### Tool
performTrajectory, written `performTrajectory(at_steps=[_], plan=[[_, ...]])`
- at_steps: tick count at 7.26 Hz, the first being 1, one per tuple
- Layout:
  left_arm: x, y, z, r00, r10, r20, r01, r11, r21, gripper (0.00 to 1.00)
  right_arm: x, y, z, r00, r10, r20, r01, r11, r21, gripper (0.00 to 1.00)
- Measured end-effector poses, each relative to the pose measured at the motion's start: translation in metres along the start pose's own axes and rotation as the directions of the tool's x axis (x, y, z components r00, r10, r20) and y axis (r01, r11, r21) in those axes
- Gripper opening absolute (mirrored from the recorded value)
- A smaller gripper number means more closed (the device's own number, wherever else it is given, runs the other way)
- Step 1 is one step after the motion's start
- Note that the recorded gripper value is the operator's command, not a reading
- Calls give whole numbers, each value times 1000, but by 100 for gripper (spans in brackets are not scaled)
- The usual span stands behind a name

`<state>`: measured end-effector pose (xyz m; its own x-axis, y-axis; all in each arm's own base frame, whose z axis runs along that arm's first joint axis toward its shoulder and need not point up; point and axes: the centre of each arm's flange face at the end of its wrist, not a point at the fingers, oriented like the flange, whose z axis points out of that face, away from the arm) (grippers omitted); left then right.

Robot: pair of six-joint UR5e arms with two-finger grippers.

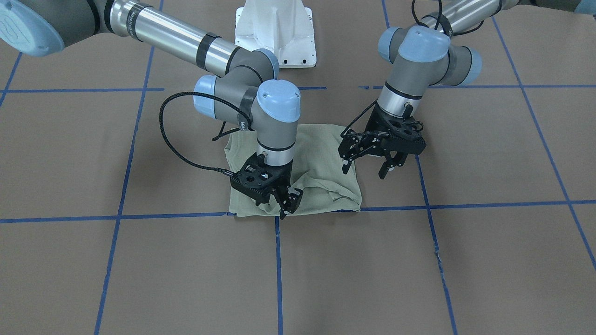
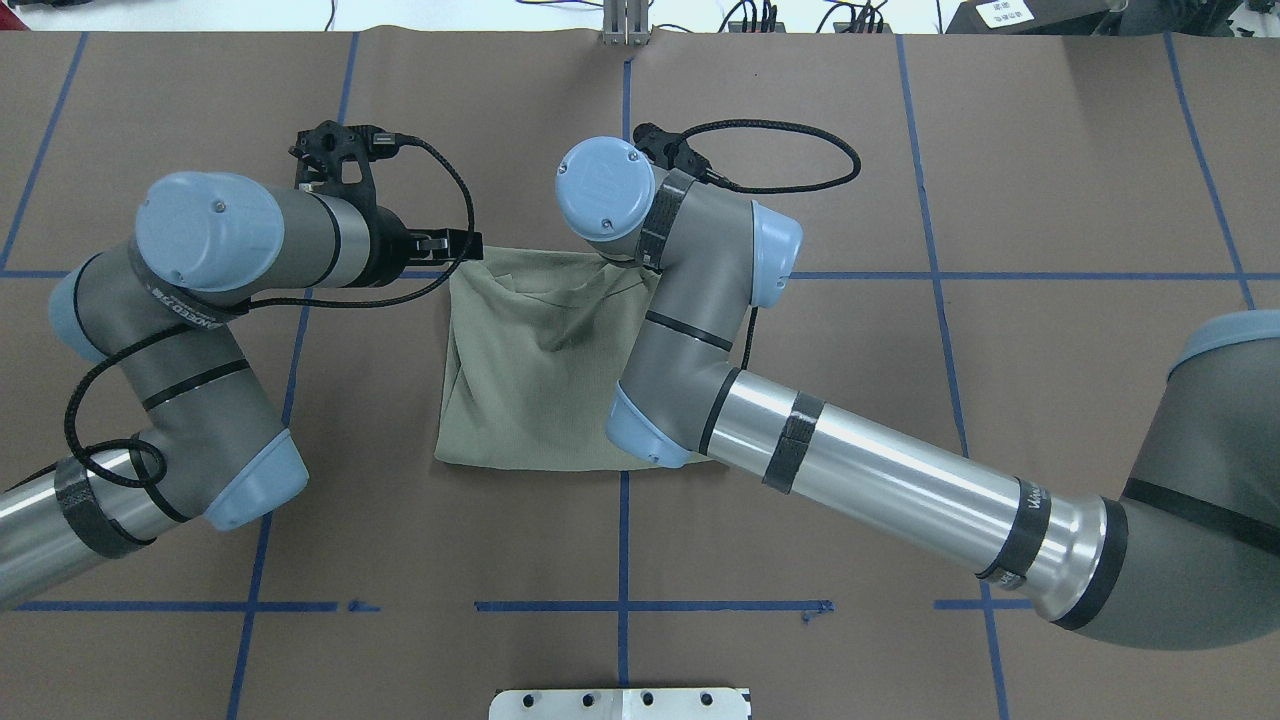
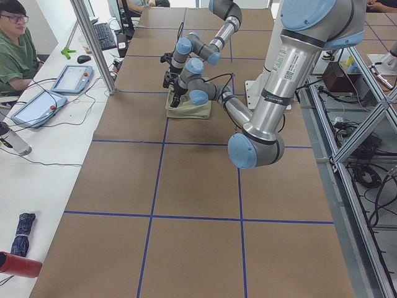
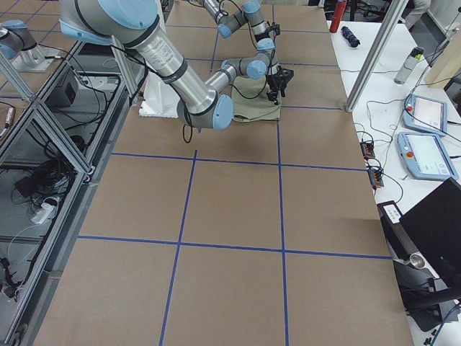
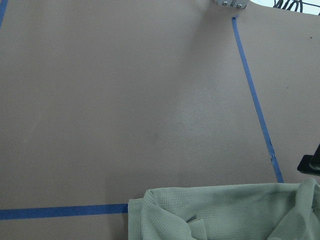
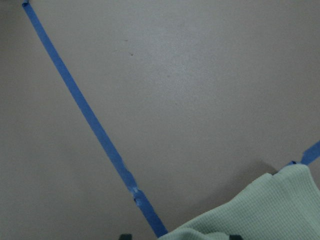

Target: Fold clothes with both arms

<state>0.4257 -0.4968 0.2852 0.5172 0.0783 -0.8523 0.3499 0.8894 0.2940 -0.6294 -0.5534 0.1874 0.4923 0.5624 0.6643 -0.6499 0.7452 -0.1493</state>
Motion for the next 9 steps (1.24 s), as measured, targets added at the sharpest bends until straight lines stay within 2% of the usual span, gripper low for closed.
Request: performTrajectory(at_steps=[2,7,9], plan=[[-2,1,-1,1000,0,2,0,1000,-1,100,2,5,3,1000,11,-3,-11,1000,-2,0],[-4,2,0,1000,-2,4,2,1000,-2,100,-2,-2,-2,1000,27,2,-27,1000,10,0],[-4,2,0,1000,-2,4,2,1000,-1,100,1,-25,0,998,37,-43,-35,998,55,0]])
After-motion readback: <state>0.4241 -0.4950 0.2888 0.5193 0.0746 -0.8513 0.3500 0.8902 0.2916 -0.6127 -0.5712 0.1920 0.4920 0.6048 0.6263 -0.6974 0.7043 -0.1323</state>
